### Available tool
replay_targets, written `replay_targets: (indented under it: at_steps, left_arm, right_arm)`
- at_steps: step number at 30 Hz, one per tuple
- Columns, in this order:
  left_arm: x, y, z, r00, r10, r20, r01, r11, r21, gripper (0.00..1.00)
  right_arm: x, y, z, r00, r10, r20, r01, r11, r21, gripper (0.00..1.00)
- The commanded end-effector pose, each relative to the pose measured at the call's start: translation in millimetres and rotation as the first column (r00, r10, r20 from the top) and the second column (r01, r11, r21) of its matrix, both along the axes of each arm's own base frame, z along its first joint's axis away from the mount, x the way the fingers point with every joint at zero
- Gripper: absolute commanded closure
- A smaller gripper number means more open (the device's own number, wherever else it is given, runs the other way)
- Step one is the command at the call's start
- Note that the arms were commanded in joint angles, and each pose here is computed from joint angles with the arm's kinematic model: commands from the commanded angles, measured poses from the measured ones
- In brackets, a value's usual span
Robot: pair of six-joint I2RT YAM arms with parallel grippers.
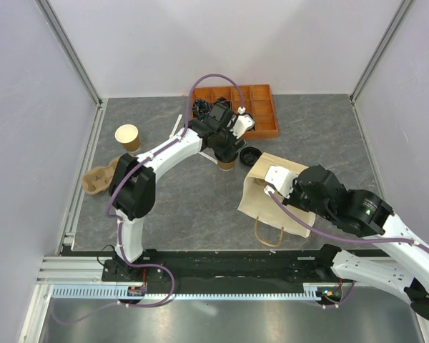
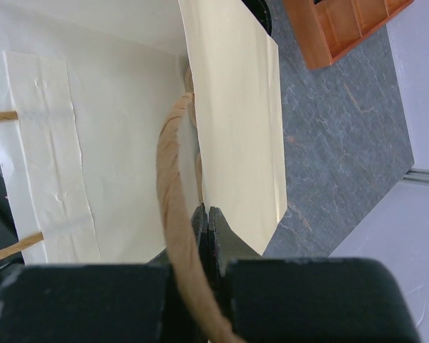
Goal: Pack the takeout coffee
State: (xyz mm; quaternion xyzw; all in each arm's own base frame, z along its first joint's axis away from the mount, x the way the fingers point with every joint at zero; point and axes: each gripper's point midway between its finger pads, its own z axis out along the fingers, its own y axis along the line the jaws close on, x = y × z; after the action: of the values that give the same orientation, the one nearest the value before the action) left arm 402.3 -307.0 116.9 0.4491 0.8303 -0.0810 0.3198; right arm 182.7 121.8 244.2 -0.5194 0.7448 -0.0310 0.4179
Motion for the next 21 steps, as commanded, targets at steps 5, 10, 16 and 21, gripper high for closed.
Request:
replay_targets:
  at_steps: [5, 10, 16, 21]
  left_arm:
    - [-3, 2, -7, 0.999, -0.036, -0.018, 0.037, 0.998, 0.052, 0.43]
    - [-11, 2, 44, 0.998, -0.042, 0.038, 0.043, 0.999, -0.021, 0.53]
    - [-37, 15, 95, 0.996, -0.050, 0.067, 0.056, 0.994, -0.090, 0.54]
    - [-70, 32, 122, 0.997, -0.035, 0.067, 0.046, 0.983, -0.176, 0.55]
  right_arm:
    - [-1, 1, 5, 1.000, -0.018, -0.007, 0.018, 0.999, 0.035, 1.00]
    - [-1, 3, 11, 1.000, -0.017, 0.000, 0.017, 0.998, 0.054, 1.00]
    - [-4, 9, 23, 1.000, 0.012, 0.008, -0.013, 0.995, 0.101, 1.00]
    - [-9, 21, 33, 0.996, 0.082, 0.019, -0.084, 0.985, 0.150, 1.00]
